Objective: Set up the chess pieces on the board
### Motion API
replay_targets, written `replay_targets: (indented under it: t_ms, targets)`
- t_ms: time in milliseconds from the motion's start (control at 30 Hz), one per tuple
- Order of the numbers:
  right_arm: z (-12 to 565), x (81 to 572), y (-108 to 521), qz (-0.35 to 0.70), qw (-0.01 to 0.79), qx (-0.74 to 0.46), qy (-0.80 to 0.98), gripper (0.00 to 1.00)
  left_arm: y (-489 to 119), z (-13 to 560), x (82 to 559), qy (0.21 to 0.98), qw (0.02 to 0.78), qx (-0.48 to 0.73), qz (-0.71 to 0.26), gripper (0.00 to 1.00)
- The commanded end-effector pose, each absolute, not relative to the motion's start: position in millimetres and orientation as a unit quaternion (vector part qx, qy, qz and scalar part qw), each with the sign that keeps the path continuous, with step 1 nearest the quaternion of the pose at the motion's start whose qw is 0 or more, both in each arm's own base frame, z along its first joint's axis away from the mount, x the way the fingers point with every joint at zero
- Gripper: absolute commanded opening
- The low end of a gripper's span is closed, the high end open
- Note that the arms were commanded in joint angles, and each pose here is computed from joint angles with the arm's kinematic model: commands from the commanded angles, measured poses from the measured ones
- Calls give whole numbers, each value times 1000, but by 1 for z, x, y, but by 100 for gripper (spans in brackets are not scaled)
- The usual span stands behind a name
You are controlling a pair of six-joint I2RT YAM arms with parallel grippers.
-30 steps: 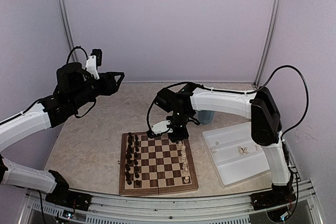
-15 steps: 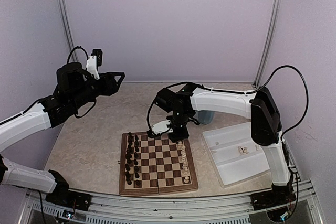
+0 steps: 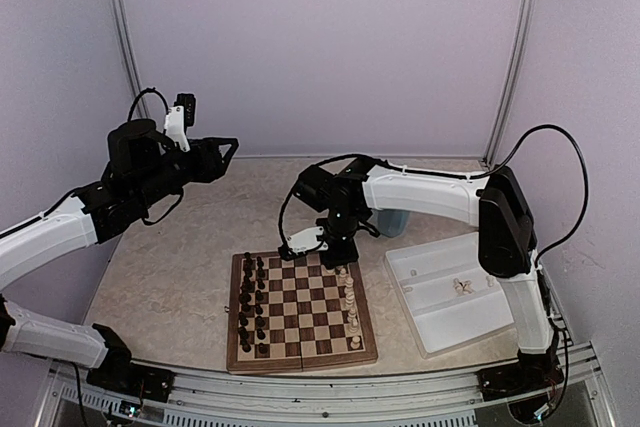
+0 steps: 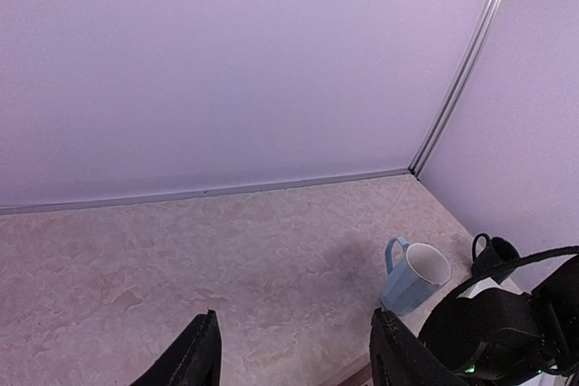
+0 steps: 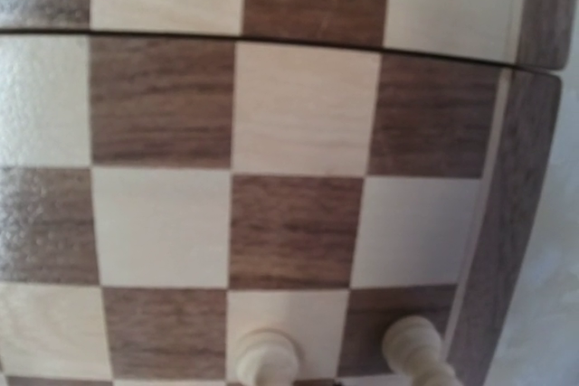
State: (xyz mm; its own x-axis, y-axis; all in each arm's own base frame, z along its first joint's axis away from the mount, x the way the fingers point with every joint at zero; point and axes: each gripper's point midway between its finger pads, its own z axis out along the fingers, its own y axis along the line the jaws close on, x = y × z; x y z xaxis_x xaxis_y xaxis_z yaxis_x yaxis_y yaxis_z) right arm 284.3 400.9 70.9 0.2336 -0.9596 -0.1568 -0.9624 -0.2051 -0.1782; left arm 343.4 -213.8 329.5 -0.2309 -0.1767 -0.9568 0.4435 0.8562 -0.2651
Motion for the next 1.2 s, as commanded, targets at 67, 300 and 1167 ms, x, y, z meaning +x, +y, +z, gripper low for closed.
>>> replay_targets:
  t_ms: [67, 300, 1167]
  targets:
    - [67, 283, 410, 7, 122, -779, 615, 20, -216, 340, 343, 735, 619, 98, -259, 56]
    - [67, 285, 415, 8, 127, -778, 615, 20, -217, 339, 343, 736, 618, 100, -259, 56]
    - [191, 279, 327, 162, 215, -690, 672, 26, -262, 319, 335, 742, 579, 175, -289, 55]
